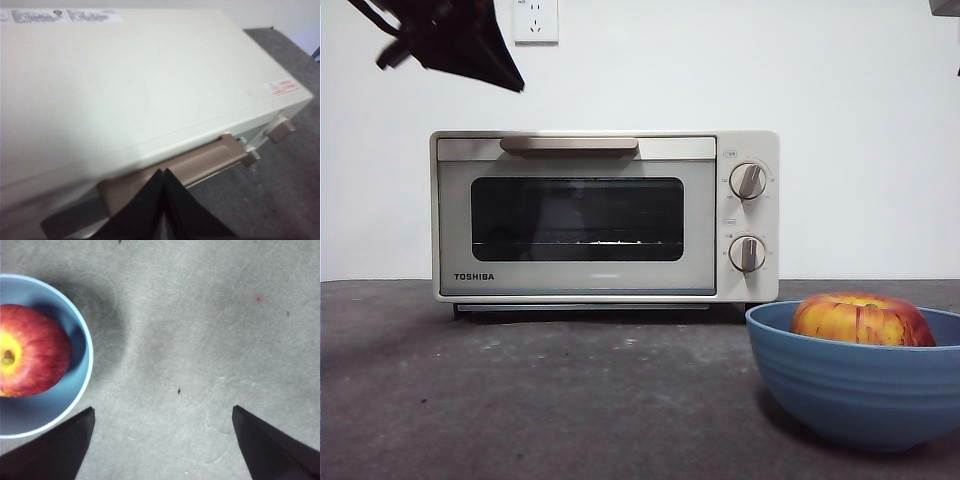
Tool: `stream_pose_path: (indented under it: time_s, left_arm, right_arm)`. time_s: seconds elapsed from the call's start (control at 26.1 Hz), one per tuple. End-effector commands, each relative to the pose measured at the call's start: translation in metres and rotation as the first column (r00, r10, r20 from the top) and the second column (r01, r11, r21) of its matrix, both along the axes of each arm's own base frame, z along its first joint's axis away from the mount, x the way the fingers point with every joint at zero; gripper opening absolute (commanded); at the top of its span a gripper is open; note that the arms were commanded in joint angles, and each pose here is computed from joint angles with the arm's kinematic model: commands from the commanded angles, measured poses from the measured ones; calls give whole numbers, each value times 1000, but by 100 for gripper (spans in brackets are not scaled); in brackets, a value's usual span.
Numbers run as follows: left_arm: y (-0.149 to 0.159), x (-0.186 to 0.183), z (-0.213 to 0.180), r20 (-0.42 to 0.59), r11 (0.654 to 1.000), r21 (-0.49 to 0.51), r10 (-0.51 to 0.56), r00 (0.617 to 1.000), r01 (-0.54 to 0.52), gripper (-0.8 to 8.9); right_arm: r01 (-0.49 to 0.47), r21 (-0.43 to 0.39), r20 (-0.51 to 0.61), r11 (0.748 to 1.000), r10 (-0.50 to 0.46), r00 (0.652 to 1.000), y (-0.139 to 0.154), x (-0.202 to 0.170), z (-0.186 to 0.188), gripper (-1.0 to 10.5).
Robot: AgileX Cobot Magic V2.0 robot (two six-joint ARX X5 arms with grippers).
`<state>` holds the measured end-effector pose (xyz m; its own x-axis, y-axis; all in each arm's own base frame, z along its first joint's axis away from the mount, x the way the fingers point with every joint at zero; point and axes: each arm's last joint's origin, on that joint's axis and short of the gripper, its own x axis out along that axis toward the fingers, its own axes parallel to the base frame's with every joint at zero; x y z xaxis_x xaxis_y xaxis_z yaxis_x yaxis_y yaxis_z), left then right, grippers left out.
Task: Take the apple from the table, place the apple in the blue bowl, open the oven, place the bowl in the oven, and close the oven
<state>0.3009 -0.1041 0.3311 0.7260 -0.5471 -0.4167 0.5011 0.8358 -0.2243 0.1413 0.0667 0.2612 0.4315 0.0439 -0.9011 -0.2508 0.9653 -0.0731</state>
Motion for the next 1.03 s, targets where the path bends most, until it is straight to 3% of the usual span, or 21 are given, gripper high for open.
stream_pose_path:
  time_s: [0.04,0.65,1.03]
  left_arm:
    - [-7,12,-2,27,1000,8,-11,1000,11,7]
    - [-25,32,-33,-6,998,63,-20,1000,20,7]
    - [-35,26,-45,-99,991,111,-59,993,70,7]
  right_arm:
    - [12,10,3,1000,-12,1000,2,2,0,437]
    - [21,35,40,999,-22,999,3,5,2,437]
    - [16,35,44,999,-18,999,3,5,2,437]
